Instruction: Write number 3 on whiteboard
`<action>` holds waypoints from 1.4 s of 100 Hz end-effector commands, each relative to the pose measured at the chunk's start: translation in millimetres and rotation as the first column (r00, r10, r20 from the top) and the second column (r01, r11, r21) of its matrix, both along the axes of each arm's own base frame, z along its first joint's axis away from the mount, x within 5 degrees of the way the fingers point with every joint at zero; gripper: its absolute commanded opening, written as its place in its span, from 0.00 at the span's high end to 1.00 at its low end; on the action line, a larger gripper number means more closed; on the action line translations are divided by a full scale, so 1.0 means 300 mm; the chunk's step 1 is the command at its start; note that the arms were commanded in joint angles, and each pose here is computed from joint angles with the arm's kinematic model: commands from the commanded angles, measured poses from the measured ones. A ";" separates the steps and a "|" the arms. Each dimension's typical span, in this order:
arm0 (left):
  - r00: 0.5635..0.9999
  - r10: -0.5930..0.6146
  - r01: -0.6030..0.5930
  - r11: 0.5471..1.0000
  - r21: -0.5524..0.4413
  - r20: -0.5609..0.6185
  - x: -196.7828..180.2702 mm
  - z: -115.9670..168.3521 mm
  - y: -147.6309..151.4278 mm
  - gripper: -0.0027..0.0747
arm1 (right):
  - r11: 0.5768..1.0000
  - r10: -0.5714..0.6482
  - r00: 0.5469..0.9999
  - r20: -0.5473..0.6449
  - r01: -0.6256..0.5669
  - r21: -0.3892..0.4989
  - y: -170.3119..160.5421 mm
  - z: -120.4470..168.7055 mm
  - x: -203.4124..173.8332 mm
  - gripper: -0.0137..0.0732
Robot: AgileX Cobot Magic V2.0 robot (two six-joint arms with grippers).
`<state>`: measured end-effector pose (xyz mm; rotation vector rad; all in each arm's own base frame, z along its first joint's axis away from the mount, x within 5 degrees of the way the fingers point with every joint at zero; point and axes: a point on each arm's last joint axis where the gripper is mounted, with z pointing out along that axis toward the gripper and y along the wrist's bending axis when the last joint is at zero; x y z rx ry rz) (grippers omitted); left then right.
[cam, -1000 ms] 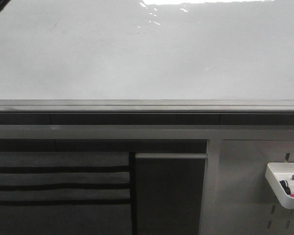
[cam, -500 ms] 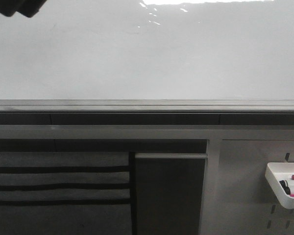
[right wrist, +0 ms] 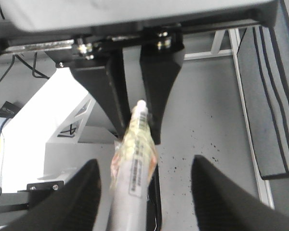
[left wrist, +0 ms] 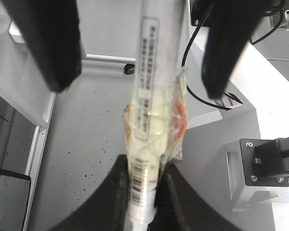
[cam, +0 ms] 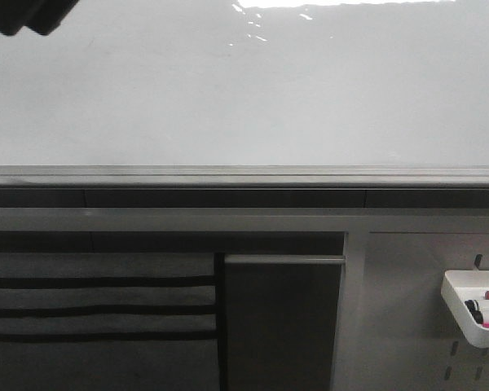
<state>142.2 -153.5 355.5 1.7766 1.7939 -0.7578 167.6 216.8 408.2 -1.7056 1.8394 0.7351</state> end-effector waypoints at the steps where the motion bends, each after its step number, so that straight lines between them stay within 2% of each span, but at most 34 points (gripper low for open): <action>1: 1.000 -0.016 0.017 0.998 -0.065 0.005 -0.026 0.053 -0.003 0.99 | 0.999 -0.009 0.999 0.032 0.007 0.044 -0.015 0.056 -0.019 0.50; 34: 1.000 -0.016 0.016 0.998 -0.062 0.000 -0.022 0.049 -0.006 0.99 | 0.999 -0.011 0.999 0.032 0.010 0.044 -0.012 0.053 -0.015 0.50; 69: 1.000 -0.014 0.014 0.998 -0.060 0.004 -0.021 0.049 -0.005 0.99 | 1.000 0.015 0.999 -0.029 -0.015 -0.003 0.025 0.059 0.015 0.51; 95: 1.000 -0.014 0.014 0.998 -0.060 0.005 -0.021 0.048 -0.005 0.99 | 1.000 0.013 0.999 -0.031 -0.013 -0.004 0.026 0.058 0.016 0.71; 129: 1.000 -0.011 0.012 0.999 -0.039 0.016 -0.018 0.044 -0.001 0.99 | 1.000 0.011 1.000 -0.027 -0.011 -0.009 0.024 0.057 0.017 0.73; 140: 1.000 -0.004 0.005 0.999 -0.044 0.023 -0.015 0.045 -0.002 0.99 | 1.000 0.007 1.000 -0.016 -0.007 -0.022 0.022 0.054 0.020 0.81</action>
